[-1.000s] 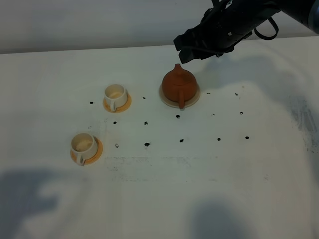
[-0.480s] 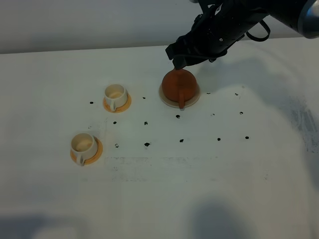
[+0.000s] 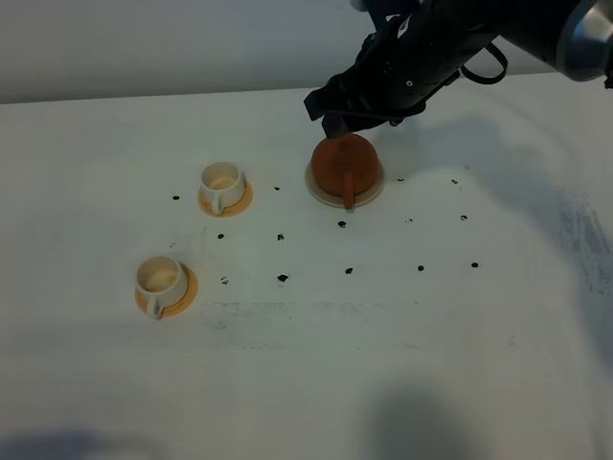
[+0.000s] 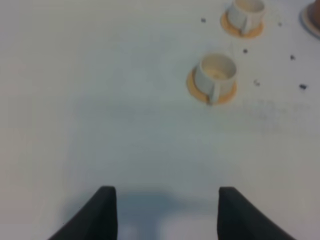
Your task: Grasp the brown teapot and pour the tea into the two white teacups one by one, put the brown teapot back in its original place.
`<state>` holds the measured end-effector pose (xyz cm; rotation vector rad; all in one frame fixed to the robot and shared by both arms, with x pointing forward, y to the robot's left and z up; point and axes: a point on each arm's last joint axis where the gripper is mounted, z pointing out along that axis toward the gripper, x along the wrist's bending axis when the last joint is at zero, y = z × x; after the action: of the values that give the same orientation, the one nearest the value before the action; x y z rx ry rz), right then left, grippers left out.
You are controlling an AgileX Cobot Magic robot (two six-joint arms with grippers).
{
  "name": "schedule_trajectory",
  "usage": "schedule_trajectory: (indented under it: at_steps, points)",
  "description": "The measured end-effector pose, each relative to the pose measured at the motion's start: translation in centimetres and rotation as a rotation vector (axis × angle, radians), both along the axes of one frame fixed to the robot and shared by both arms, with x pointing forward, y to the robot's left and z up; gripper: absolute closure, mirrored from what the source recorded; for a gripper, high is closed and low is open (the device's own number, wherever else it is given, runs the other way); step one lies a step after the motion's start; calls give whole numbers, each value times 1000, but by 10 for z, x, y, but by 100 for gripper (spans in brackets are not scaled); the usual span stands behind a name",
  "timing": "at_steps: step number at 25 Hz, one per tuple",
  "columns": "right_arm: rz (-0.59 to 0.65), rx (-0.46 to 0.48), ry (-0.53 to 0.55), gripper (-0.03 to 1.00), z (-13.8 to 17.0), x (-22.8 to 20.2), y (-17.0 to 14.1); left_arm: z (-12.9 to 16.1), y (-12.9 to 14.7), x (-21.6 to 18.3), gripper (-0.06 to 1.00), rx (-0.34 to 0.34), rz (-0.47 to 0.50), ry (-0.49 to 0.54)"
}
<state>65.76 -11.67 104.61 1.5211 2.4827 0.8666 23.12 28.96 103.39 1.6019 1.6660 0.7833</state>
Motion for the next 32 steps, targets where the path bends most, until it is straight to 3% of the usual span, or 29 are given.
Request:
schedule_trajectory:
  at_steps: [9, 17, 32]
  points:
    - [-37, -21, 38, 50, -16, 4, 3, -3, -2, 2, 51, -16, -12, -2]
    - [-46, -31, 98, 50, -42, 10, 6, -2, -5, 2, 51, 29, -98, -12]
    - [-48, -28, 91, 50, -44, 11, 7, -2, -6, 2, 51, 34, -102, -12]
